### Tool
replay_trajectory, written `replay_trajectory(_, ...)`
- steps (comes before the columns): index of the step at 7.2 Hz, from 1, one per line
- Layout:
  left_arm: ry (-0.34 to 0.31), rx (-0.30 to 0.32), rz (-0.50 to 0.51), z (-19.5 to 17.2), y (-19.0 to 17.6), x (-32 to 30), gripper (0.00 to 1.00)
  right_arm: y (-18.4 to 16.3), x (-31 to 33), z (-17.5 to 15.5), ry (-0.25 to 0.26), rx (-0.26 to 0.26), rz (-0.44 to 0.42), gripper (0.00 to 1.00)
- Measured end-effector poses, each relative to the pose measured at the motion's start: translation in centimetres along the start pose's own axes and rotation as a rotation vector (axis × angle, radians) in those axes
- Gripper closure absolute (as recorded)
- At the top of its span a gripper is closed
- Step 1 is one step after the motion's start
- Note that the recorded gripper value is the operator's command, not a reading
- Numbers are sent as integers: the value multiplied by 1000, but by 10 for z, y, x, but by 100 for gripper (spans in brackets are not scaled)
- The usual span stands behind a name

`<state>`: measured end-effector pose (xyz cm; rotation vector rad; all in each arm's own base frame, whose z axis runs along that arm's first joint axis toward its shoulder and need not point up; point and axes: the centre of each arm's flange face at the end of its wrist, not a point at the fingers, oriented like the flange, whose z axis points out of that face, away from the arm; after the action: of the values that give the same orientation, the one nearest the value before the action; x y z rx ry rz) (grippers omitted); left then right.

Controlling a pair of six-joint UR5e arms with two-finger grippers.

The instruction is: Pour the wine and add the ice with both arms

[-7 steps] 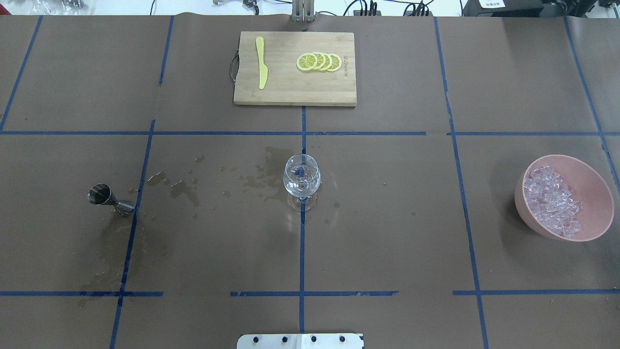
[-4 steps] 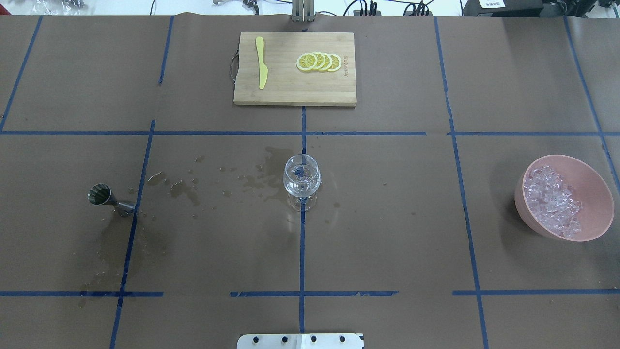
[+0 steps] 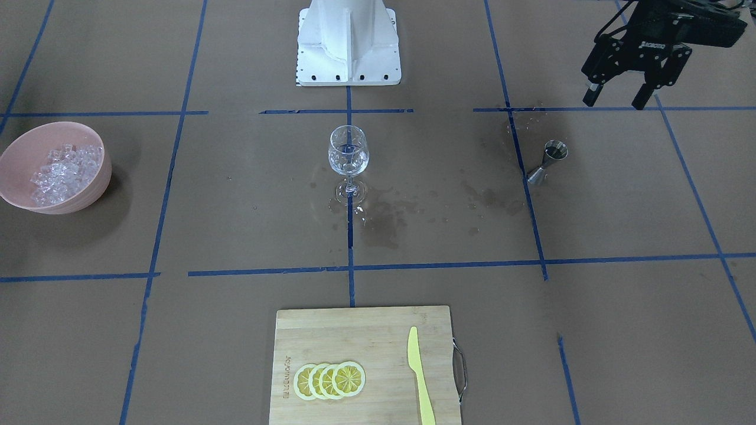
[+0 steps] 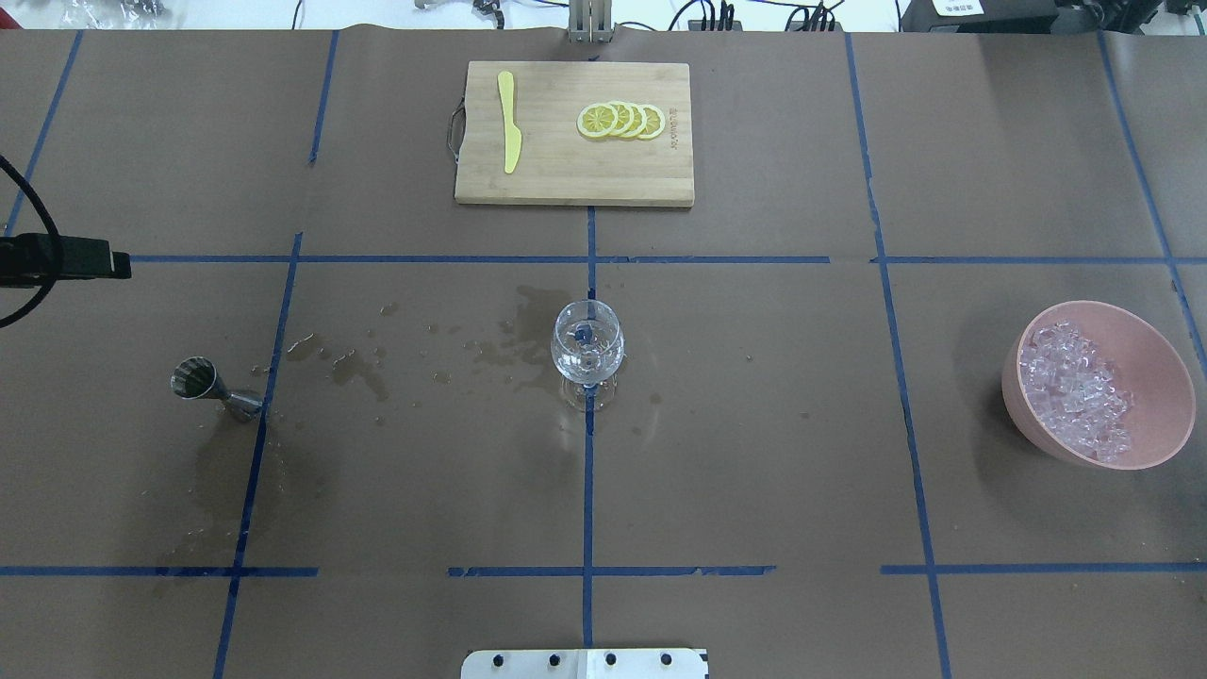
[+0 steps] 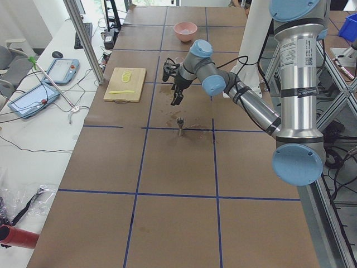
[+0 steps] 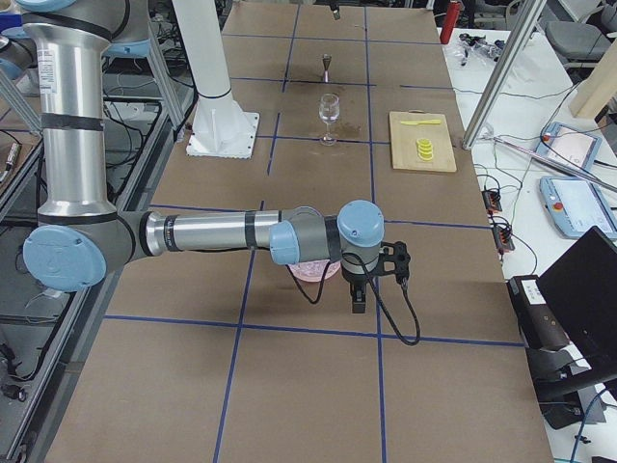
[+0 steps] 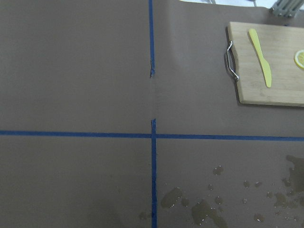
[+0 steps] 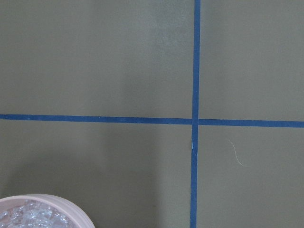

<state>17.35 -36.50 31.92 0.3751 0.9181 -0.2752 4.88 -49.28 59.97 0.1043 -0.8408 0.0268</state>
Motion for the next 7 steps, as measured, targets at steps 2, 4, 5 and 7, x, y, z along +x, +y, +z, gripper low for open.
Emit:
replay_trajectory(2, -52, 90, -106, 24, 53, 1, 0, 1, 1, 1, 0, -2, 1, 0)
replay_trajectory(4, -96, 194, -150, 52, 125, 7, 0, 1, 1, 2, -1, -4, 3, 0)
replay_trajectory(5, -98, 239, -159, 60, 155, 11, 0, 3, 2, 3, -2, -6, 5, 0)
replay_trajectory(7, -153, 296, -145, 74, 195, 12, 0, 5, 3, 4, -5, -10, 10, 0)
